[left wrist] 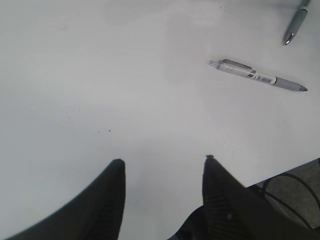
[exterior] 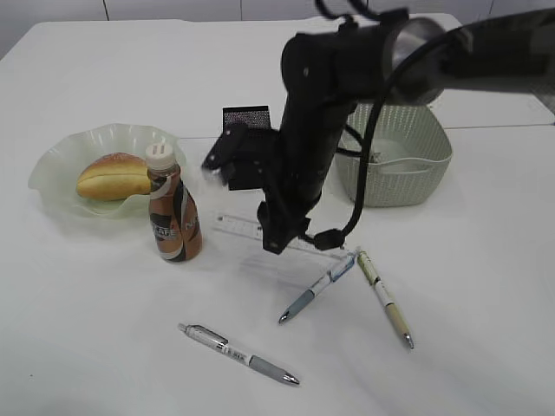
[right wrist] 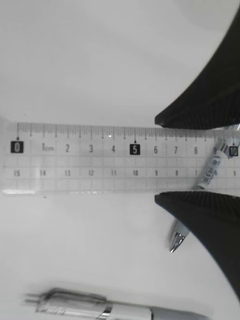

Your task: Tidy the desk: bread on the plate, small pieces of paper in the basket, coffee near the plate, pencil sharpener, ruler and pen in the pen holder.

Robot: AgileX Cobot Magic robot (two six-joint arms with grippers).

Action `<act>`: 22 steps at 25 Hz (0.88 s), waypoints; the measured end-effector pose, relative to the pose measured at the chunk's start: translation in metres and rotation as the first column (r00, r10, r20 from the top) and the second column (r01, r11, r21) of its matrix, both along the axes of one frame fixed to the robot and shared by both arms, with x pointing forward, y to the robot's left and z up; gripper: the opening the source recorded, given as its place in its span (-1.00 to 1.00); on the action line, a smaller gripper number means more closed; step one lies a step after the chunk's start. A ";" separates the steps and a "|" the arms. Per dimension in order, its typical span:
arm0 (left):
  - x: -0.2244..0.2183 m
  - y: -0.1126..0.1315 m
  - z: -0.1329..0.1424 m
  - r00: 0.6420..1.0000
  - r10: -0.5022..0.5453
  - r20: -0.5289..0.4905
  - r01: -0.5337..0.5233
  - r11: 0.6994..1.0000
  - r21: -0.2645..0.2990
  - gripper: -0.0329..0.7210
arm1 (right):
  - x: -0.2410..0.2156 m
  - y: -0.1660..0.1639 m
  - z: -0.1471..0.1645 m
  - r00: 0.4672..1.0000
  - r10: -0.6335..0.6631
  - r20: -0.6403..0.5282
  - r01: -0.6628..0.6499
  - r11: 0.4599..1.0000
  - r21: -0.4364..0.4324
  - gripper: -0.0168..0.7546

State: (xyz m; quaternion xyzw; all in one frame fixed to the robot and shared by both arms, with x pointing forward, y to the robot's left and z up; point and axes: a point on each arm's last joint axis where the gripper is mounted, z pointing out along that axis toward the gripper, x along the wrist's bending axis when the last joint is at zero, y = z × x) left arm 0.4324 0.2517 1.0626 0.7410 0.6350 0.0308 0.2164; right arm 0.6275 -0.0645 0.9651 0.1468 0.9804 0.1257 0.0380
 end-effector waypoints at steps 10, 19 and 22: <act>0.000 0.000 0.000 1.000 0.000 0.000 0.000 1.000 0.000 0.07 | 0.031 -0.059 0.077 0.991 -0.089 0.099 0.025 0.856 0.516 -0.28; -0.004 0.000 -0.001 0.999 -0.013 -0.046 0.013 1.000 0.004 0.07 | 0.072 -0.066 0.085 0.911 -0.299 0.285 -0.062 0.583 0.810 -0.28; -0.006 -0.001 -0.002 0.997 -0.017 -0.069 0.016 1.000 -0.008 0.05 | 0.087 -0.064 0.067 0.888 -0.385 0.251 -0.041 0.477 0.878 -0.28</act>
